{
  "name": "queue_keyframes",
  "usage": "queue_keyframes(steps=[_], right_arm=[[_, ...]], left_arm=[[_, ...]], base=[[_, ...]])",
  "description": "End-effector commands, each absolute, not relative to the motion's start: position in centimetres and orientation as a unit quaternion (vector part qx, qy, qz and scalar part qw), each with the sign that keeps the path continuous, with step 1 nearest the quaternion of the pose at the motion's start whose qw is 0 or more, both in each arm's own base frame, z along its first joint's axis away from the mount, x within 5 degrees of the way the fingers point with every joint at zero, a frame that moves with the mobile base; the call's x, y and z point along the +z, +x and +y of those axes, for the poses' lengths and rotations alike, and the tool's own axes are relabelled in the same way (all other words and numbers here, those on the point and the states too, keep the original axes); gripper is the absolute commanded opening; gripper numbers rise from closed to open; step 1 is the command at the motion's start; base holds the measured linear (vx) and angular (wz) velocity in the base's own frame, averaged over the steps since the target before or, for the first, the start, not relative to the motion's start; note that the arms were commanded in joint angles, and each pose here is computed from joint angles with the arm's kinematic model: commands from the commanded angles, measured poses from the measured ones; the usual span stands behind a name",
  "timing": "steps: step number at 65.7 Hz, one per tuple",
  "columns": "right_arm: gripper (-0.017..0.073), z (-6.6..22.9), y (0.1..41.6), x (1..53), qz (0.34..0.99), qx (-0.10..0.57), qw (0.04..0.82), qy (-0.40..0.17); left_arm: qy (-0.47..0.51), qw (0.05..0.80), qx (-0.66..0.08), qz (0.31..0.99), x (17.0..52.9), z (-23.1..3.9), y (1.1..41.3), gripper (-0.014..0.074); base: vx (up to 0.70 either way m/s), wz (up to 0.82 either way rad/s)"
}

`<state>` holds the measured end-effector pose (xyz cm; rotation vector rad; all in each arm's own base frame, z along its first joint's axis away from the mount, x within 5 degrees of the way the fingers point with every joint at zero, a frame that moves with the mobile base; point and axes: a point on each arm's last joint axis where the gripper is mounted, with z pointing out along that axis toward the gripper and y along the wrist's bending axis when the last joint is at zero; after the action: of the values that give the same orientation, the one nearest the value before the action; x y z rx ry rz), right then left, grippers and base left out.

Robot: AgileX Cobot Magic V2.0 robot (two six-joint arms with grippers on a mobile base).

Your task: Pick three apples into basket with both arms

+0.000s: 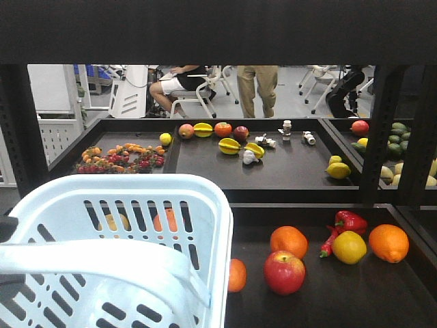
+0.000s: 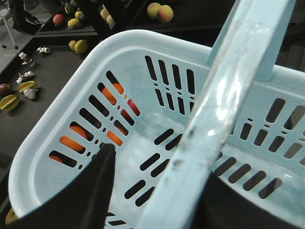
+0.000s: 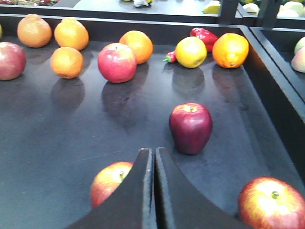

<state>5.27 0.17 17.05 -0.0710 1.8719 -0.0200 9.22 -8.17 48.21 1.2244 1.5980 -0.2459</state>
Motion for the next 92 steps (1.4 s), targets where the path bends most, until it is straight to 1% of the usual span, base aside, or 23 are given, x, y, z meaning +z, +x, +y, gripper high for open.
queue_keyframes(steps=[1, 83, 92], right_arm=[[-0.0004, 0.12, 5.5, 17.67, 0.786, -0.014, 0.617, -0.03], [-0.0004, 0.12, 5.5, 17.67, 0.787, -0.014, 0.617, -0.03], [-0.0004, 0.12, 5.5, 17.67, 0.787, -0.014, 0.617, -0.03]], left_arm=[[0.485, 0.579, -0.117, 0.644, 49.83, -8.21, 8.96, -0.0008], [0.485, 0.579, -0.117, 0.644, 49.83, -8.21, 8.96, -0.0008], [0.479, 0.596, -0.111, 0.635, 50.16, -8.2, 9.12, -0.0008]], base=[[0.04, -0.09], [0.02, -0.03], [0.0, 0.0]])
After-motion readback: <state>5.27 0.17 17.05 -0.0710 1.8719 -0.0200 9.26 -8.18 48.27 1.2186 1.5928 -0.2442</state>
